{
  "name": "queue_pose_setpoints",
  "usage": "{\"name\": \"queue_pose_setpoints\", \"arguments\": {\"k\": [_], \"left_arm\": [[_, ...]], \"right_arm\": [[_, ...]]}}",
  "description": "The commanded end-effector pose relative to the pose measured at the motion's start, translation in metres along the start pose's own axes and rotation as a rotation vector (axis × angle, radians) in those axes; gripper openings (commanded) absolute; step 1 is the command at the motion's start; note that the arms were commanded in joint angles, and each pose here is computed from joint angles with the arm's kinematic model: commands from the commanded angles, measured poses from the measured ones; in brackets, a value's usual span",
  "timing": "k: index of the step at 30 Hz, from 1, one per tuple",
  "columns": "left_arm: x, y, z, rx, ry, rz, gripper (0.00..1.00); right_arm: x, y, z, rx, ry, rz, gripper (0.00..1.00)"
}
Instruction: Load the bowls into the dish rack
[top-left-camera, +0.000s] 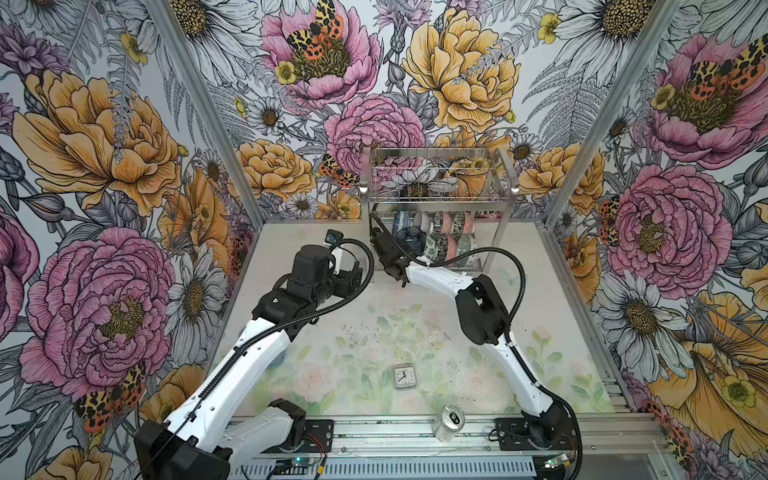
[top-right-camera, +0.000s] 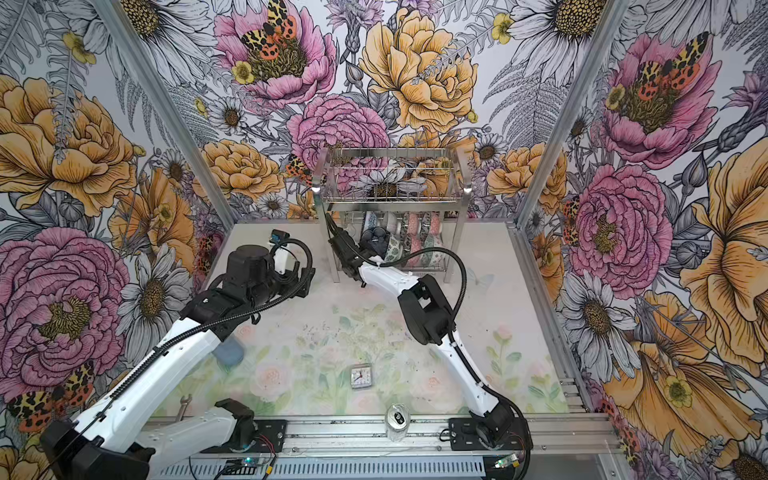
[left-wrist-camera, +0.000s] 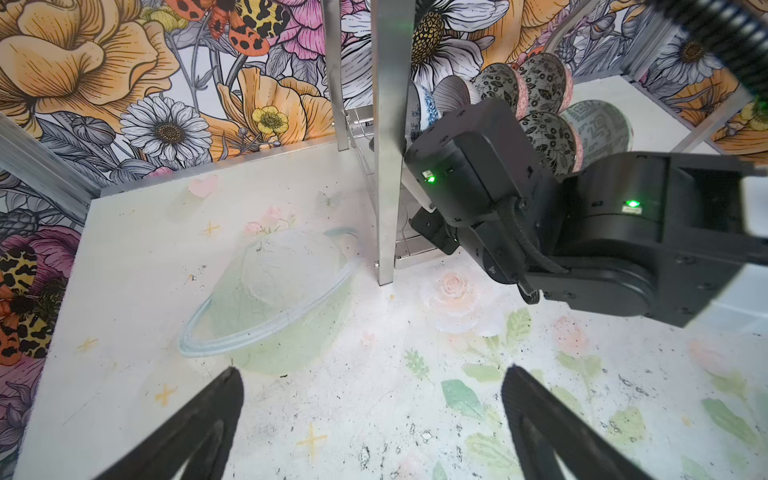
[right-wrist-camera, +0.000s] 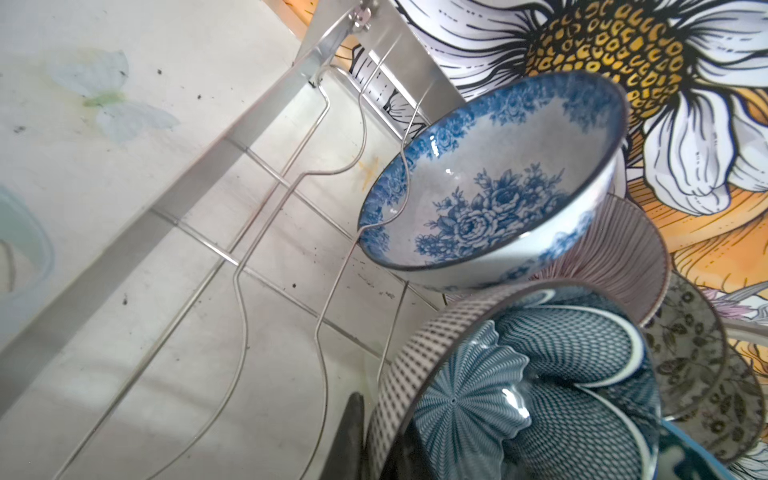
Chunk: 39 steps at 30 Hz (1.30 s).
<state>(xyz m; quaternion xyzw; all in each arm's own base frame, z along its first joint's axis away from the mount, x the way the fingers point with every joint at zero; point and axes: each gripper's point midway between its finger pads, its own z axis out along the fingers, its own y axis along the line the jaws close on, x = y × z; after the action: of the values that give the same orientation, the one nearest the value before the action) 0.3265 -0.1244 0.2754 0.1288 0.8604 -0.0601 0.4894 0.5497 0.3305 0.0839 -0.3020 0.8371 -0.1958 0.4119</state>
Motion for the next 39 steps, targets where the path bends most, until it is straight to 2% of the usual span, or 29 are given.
{"name": "queue_pose_setpoints", "arguments": {"k": [1,18,28,39], "left_arm": [[-0.002,-0.001,0.000,0.018,-0.011,-0.002,0.99],[-0.003,-0.002,-0.001,0.023,-0.015,-0.004,0.99],[-0.002,-0.001,0.000,0.015,-0.012,-0.004,0.99],[-0.001,-0.001,0.002,0.011,-0.004,-0.002,0.99]], "right_arm": [[-0.015,-0.001,-0.017,-0.033,-0.055,-0.063,0.00],[-0.021,0.004,-0.071,-0.127,-0.199,-0.170,0.00],[-0.027,0.019,-0.096,-0.163,-0.362,-0.288,0.00],[-0.029,0.024,-0.109,-0.183,-0.451,-0.382,0.00]]}}
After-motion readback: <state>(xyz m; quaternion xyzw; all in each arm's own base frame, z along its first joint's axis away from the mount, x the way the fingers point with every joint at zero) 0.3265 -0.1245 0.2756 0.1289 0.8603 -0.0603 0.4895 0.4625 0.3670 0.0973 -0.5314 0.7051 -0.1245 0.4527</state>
